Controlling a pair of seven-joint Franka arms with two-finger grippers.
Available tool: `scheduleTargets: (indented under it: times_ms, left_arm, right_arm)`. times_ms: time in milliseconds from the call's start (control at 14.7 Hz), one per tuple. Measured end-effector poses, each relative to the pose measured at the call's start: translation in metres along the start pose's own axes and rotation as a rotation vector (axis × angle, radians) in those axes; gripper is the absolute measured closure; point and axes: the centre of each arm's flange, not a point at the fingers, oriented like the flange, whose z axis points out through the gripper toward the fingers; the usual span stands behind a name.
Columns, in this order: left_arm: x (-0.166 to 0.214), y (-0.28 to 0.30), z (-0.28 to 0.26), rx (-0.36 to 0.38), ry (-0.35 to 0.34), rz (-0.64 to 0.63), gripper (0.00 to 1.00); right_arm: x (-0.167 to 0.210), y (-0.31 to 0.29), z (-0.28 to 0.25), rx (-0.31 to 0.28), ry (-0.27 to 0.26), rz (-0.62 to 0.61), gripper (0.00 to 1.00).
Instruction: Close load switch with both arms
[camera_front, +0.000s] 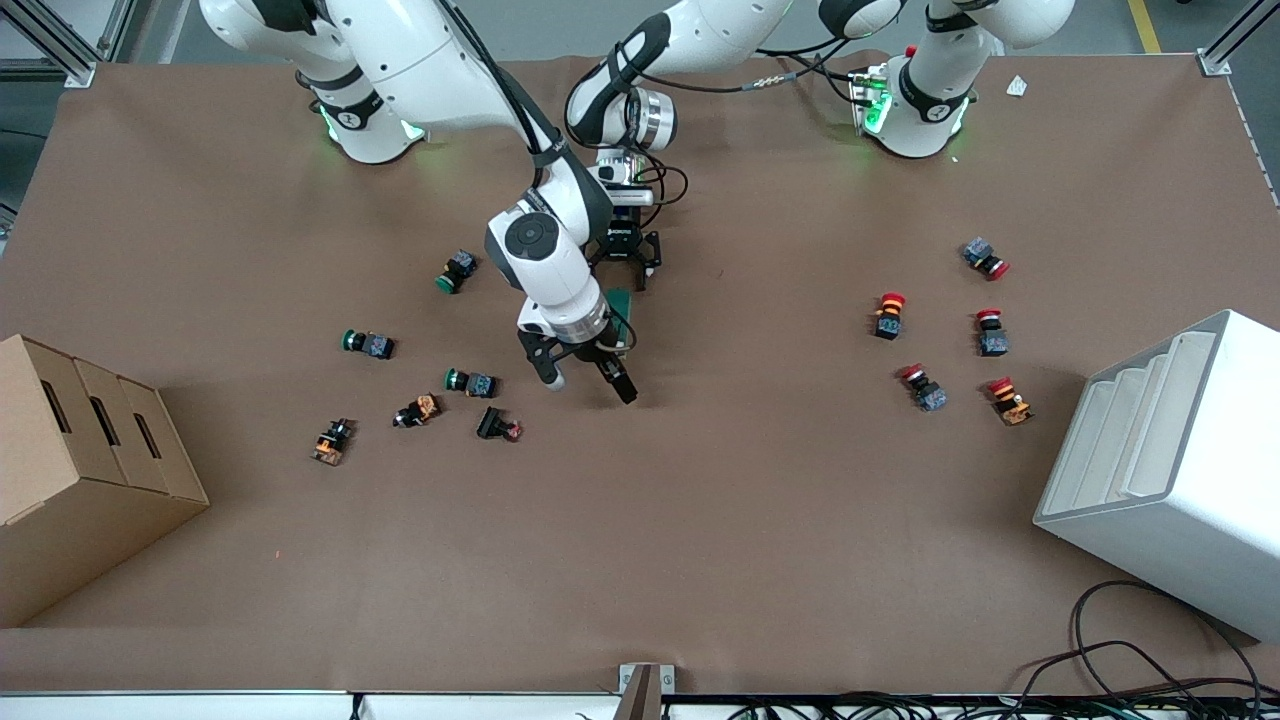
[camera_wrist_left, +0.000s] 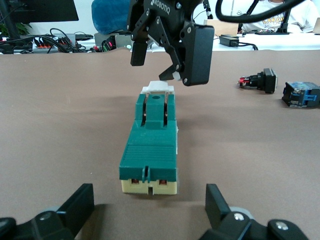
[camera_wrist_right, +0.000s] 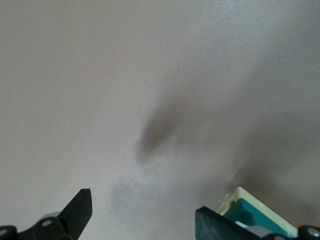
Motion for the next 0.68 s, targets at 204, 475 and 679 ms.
scheduleTargets:
  times_ms: [204, 475, 679]
  left_arm:
    - [0.000, 0.000, 0.000, 0.000, 0.001, 0.000, 0.01]
    - [0.000, 0.000, 0.000, 0.000, 0.001, 0.000, 0.01]
    - [0.000, 0.000, 0.000, 0.000, 0.001, 0.000, 0.01]
  right_arm:
    - [0.001, -0.001, 0.006, -0.001, 0.002, -0.003, 0.00]
    - [0.002, -0.004, 0.009, 0.002, 0.006, -0.009, 0.00]
    - [0.007, -0.003, 0.015, -0.004, 0.013, -0.016, 0.00]
